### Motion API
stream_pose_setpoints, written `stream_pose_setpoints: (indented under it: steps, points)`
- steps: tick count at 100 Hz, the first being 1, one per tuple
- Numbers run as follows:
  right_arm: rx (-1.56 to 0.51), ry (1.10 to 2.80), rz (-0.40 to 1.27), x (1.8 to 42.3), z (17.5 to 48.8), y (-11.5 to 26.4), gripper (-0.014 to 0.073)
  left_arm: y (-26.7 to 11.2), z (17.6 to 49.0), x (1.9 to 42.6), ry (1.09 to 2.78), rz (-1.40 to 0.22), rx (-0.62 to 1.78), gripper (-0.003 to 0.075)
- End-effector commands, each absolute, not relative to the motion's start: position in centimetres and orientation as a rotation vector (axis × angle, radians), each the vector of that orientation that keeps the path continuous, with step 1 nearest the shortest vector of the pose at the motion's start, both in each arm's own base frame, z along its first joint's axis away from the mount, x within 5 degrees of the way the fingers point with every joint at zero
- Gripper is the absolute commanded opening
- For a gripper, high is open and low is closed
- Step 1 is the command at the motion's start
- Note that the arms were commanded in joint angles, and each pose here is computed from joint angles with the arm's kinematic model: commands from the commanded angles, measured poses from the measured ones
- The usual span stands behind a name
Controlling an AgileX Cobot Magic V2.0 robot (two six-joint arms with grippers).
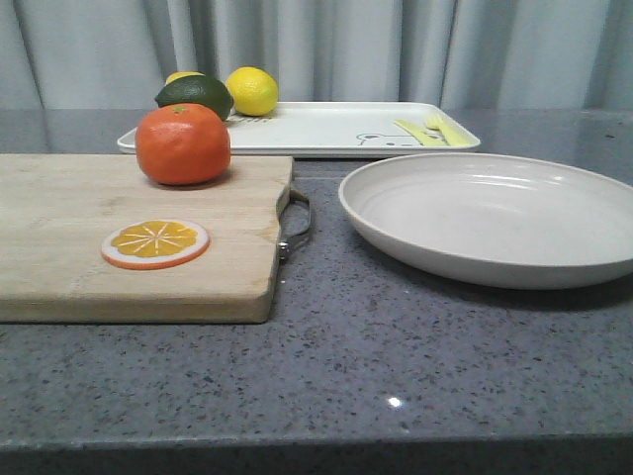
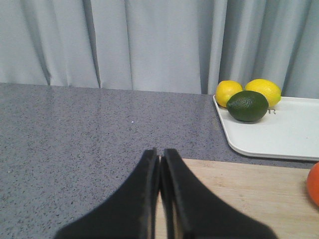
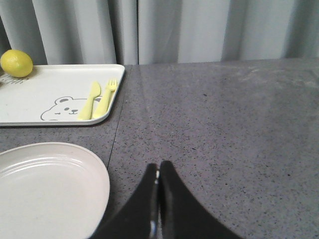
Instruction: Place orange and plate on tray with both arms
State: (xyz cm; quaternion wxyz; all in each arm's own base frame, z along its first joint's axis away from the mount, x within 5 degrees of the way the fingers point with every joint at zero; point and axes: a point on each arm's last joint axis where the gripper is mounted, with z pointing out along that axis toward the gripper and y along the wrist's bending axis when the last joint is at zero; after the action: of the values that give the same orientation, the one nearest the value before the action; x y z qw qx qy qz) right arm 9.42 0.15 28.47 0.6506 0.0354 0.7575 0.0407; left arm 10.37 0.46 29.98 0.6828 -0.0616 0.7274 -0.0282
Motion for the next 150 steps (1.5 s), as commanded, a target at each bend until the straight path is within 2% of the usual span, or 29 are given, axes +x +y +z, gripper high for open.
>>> stream_pose_setpoints:
  steps: [1,42,71,83,101,108,115,127,134,141,150]
  points:
    - [0.072,1.656,0.097,10.6,30.7,0.2,-0.006,0.6,32.4,11.8,1.558,-0.069,-0.153,-0.0019]
    - [0.079,1.811,0.091,14.8,33.3,0.3,-0.006,-1.3,33.9,17.5,1.681,-0.161,-0.057,-0.0019]
    - [0.078,1.782,0.092,15.4,33.7,0.3,-0.006,-1.7,32.2,19.4,1.775,-0.166,-0.047,-0.0019]
    - [0.077,1.776,0.092,15.4,33.8,0.3,-0.006,-1.8,32.0,20.2,1.77,-0.165,-0.046,-0.0018]
    - [0.077,1.776,0.092,15.4,33.8,0.3,-0.006,-2.1,32.0,21.9,1.86,-0.169,-0.039,-0.0009]
    - [0.077,1.776,0.092,15.4,33.8,0.3,-0.006,-2.2,32.3,22.6,1.882,-0.171,-0.037,0.0045]
    - [0.077,1.776,0.092,15.4,33.8,0.3,-0.006,-2.3,32.6,23.2,1.89,-0.173,-0.036,0.0145]
    - [0.077,1.775,0.093,15.4,33.8,0.3,-0.006,-2.6,33.5,23.9,1.871,-0.182,-0.03,0.0395]
    - [0.077,1.773,0.093,15.4,33.8,0.3,-0.006,-3.0,34.0,24.3,1.868,-0.195,-0.013,0.051]
    - [0.077,1.767,0.093,15.5,33.9,0.3,-0.006,-3.7,34.4,24.7,1.887,-0.213,0.013,0.0572]
    - [0.076,1.755,0.093,15.5,34.0,0.3,-0.006,-4.7,34.5,25.4,1.932,-0.238,0.046,0.0592]
